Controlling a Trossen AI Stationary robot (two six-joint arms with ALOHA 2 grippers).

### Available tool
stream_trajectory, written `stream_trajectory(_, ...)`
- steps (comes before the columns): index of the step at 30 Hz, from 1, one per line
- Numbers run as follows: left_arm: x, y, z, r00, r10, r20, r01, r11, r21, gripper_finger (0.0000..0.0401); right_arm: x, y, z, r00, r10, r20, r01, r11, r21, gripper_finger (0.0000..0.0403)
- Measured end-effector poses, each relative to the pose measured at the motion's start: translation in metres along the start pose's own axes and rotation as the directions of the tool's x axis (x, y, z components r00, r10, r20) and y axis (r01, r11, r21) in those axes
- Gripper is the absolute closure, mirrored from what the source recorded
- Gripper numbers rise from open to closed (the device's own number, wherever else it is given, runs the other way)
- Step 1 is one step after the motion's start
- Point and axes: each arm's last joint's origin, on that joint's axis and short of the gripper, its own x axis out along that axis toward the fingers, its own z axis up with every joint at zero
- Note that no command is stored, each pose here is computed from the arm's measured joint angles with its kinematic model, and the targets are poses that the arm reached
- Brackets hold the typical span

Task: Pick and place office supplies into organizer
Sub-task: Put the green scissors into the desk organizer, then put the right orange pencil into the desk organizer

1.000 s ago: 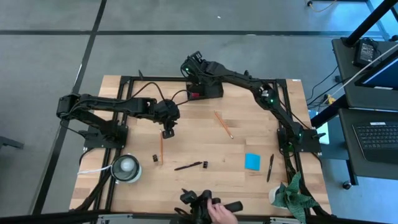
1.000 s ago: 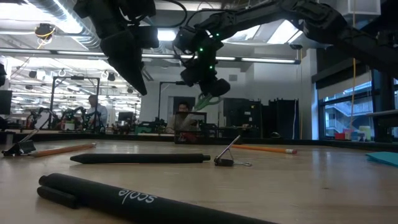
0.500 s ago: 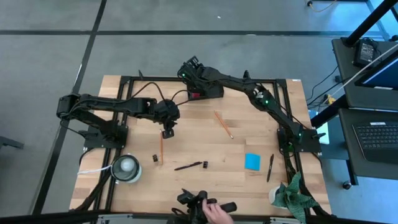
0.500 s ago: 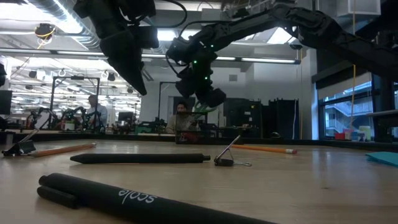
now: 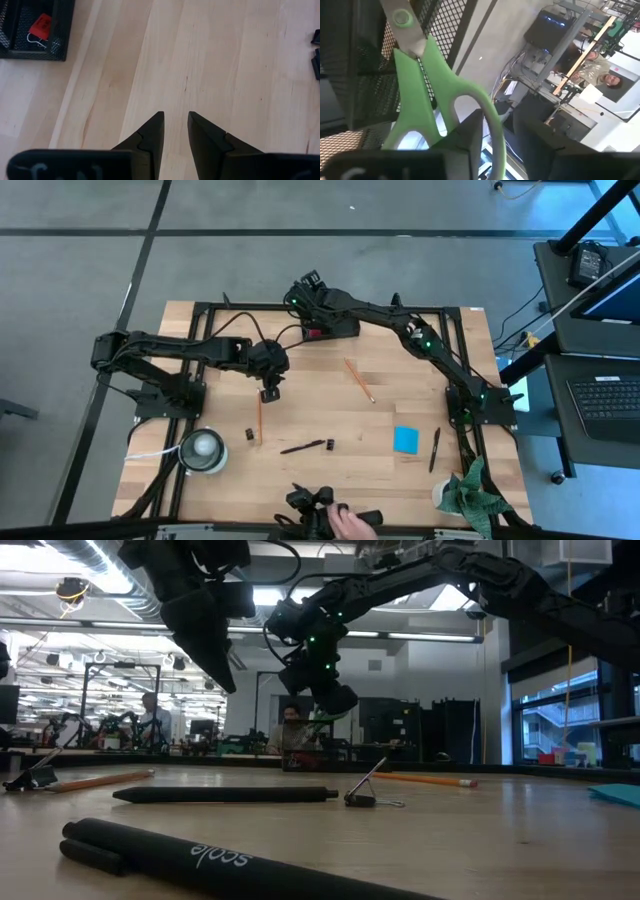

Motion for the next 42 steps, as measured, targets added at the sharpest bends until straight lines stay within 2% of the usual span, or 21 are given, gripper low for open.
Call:
stream_trajectory(9, 0.0, 0.0, 0.0, 1.0, 0.0, 0.0, 0.0, 1.0, 0.0, 0.0319, -0.003, -0.001, -0.001, 0.998, -0.029, -0.055, 0.03, 0.999, 0.011, 0.0215)
stream_trajectory(18, 0.0, 0.0, 0.0, 1.0, 0.0, -0.002, 0.0, 1.0, 0.001, 0.0319, -0.033, -0.013, -0.003, 0.998, -0.06, 0.018, 0.058, 0.99, 0.128, 0.0206)
stream_trajectory(20, 0.0, 0.0, 0.0, 1.0, 0.0, -0.004, 0.0, 1.0, 0.001, 0.0319, -0.046, -0.018, -0.006, 0.996, -0.079, 0.033, 0.07, 0.975, 0.209, 0.0206)
stream_trajectory(23, 0.0, 0.0, 0.0, 1.0, 0.0, -0.005, 0.0, 1.0, 0.001, 0.0319, -0.078, -0.023, -0.017, 0.995, -0.066, 0.081, 0.028, 0.912, 0.409, 0.0205)
stream_trajectory(25, 0.0, 0.0, 0.0, 1.0, 0.0, -0.005, 0.0, 1.0, 0.004, 0.0319, -0.103, -0.022, -0.027, 0.985, 0.001, 0.172, -0.095, 0.837, 0.539, 0.0205)
stream_trajectory(27, 0.0, 0.0, -0.001, 1.0, 0.0, -0.005, 0.0, 1.0, 0.009, 0.0319, -0.125, -0.019, -0.038, 0.942, 0.123, 0.311, -0.298, 0.732, 0.612, 0.0205)
stream_trajectory(29, 0.0, 0.0, 0.0, 1.0, 0.001, -0.004, -0.001, 1.0, 0.008, 0.0319, -0.145, -0.017, -0.053, 0.863, 0.247, 0.441, -0.493, 0.607, 0.624, 0.0205)
stream_trajectory(31, 0.0, 0.0, 0.0, 1.0, 0.001, 0.002, -0.001, 1.0, 0.006, 0.0319, -0.161, -0.017, -0.068, 0.792, 0.327, 0.515, -0.607, 0.507, 0.612, 0.0205)
stream_trajectory(33, 0.0, 0.0, 0.001, 1.0, 0.0, 0.013, 0.0, 1.0, 0.005, 0.0319, -0.173, -0.014, -0.077, 0.77, 0.367, 0.522, -0.638, 0.472, 0.609, 0.0205)
stream_trajectory(38, 0.0, 0.0, 0.007, 0.997, -0.004, 0.071, 0.004, 1.0, 0.002, 0.0319, -0.181, 0.002, -0.093, 0.768, 0.464, 0.441, -0.631, 0.435, 0.642, 0.0205)
stream_trajectory(42, 0.0, -0.001, 0.007, 0.997, -0.006, 0.072, 0.006, 1.0, 0.002, 0.0319, -0.177, 0.021, -0.101, 0.754, 0.481, 0.447, -0.643, 0.405, 0.65, 0.0205)
